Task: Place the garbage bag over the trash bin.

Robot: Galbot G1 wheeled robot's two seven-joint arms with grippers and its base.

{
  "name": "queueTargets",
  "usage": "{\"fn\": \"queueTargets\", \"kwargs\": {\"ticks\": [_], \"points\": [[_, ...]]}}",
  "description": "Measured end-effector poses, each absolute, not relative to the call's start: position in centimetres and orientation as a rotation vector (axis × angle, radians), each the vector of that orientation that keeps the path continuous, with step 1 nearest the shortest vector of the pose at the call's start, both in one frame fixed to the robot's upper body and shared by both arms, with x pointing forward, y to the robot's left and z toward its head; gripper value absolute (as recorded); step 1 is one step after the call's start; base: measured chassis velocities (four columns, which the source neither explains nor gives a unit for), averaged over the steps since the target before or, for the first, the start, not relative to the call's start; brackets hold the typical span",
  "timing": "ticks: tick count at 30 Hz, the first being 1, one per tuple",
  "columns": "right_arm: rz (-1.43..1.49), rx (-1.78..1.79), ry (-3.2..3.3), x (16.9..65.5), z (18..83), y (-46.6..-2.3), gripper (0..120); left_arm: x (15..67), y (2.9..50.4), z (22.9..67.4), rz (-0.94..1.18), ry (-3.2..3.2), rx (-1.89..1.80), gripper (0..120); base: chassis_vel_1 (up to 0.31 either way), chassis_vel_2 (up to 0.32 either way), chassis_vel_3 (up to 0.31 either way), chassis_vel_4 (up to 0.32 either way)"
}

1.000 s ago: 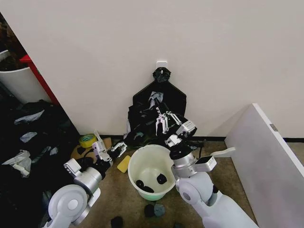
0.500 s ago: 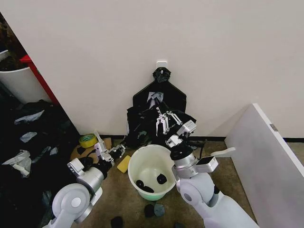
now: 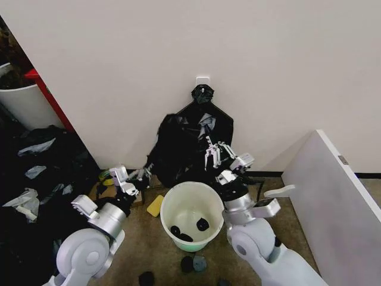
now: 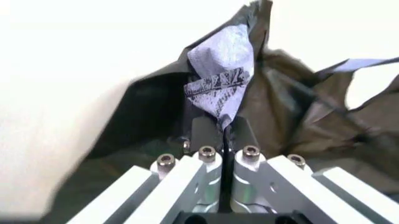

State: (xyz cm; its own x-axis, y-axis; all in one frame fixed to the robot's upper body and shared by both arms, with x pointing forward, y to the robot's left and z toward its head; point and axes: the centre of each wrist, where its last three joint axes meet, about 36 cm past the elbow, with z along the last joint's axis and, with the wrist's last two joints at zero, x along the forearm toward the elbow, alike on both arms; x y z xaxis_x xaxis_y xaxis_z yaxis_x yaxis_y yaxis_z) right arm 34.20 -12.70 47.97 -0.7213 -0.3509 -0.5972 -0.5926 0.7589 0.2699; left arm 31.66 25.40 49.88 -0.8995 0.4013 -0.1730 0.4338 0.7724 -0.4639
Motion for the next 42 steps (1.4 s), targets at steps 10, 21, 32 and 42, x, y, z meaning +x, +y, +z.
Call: {"fn": "queueTargets", "kwargs": {"ticks": [10,21,32,42], "points": [[0.628,-0.556,2.606,30.3,51.6,-13.0,0,30.2,25.2,51.1,-0.682,2.813,0.753,0,0.000,0.000,0.000,0.000],[0.802,-0.497,2.900,26.0,55.3,-13.5,0,28.8,24.0,54.2,-1.052,2.952,0.802,0,0.000,0.000,0.000,0.000],[0.769,-0.454,3.019,26.2,55.6,-13.8,0,29.3,23.6,54.4,-1.225,3.054,0.870,0,0.000,0.000,0.000,0.000],[0.720,-0.417,3.011,26.5,55.7,-13.9,0,30.8,22.8,50.8,-1.352,3.094,0.827,0,0.000,0.000,0.000,0.000]]}}
